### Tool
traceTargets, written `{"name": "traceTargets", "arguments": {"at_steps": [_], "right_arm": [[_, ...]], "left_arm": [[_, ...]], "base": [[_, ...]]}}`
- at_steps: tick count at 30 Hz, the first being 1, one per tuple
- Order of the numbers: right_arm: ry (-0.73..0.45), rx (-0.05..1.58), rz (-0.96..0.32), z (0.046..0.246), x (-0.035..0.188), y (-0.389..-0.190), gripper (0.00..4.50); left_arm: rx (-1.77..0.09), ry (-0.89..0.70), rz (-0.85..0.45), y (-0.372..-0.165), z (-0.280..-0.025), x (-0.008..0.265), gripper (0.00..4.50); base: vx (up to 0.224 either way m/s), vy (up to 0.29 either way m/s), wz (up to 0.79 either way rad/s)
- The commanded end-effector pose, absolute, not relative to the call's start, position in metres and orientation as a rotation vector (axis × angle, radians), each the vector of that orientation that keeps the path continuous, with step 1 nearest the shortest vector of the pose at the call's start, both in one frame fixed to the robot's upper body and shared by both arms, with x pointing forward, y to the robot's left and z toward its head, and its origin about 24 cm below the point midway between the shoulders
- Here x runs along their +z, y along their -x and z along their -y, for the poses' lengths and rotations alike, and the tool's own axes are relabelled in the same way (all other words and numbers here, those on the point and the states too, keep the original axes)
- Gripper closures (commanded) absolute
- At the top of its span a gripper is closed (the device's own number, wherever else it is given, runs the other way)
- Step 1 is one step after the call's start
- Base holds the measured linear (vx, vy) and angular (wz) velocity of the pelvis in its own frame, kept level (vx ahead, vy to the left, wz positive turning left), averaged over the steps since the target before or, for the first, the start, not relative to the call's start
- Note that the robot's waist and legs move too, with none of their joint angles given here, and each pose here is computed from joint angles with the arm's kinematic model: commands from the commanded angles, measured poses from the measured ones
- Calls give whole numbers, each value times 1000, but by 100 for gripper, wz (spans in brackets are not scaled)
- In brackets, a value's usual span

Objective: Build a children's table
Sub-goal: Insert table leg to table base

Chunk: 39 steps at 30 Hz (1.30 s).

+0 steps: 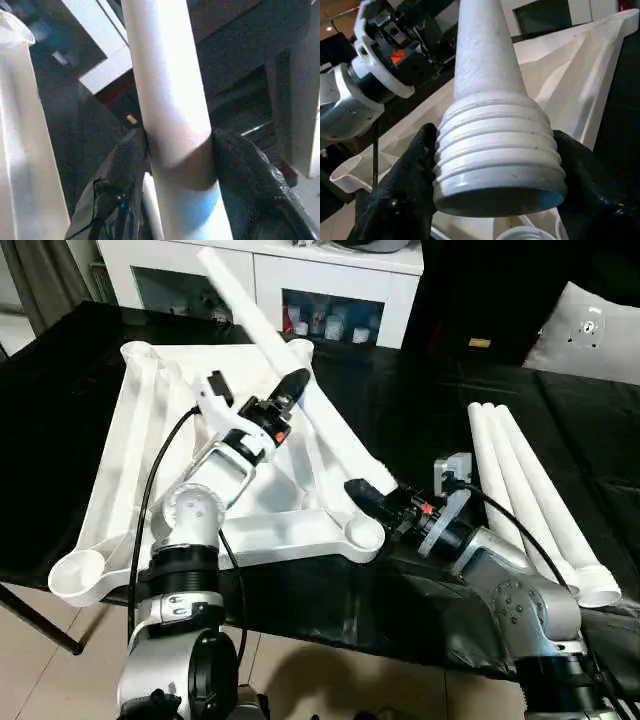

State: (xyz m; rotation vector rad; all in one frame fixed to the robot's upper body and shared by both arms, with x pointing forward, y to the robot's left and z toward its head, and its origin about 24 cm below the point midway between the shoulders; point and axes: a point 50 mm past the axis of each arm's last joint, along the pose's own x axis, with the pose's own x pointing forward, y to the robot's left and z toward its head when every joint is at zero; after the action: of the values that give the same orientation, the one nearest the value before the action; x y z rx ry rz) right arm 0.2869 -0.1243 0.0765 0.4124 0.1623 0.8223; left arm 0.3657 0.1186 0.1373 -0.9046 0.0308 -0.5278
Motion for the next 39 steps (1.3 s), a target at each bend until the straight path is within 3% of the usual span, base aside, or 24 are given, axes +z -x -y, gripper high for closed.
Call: {"name": "traceTargets", "arguments": {"at_steps": [1,12,21,28,33,37,39], "right_arm": [[-384,699,-167,143,74,-293,103],[-369,655,-226,149,63,-293,8],[-366,643,-263,156,57,-289,0],[-360,633,-295,173,57,-285,0],[-221,595,-226,193,72,-288,0],[-188,593,-210,204,85,-291,0],[-227,634,-152,208,99,-293,0]], "left_arm": [[-486,830,28,-368,-130,147,266],[-416,741,55,-371,-139,148,271],[-418,629,46,-370,-138,144,271],[-440,520,47,-370,-135,145,272],[-485,431,55,-368,-131,149,273],[-543,375,48,-365,-126,151,273],[-596,350,43,-363,-121,152,273]], "base": [[0,0,0],[0,0,0],[0,0,0],[0,0,0],[0,0,0],[0,0,0],[0,0,0]]}}
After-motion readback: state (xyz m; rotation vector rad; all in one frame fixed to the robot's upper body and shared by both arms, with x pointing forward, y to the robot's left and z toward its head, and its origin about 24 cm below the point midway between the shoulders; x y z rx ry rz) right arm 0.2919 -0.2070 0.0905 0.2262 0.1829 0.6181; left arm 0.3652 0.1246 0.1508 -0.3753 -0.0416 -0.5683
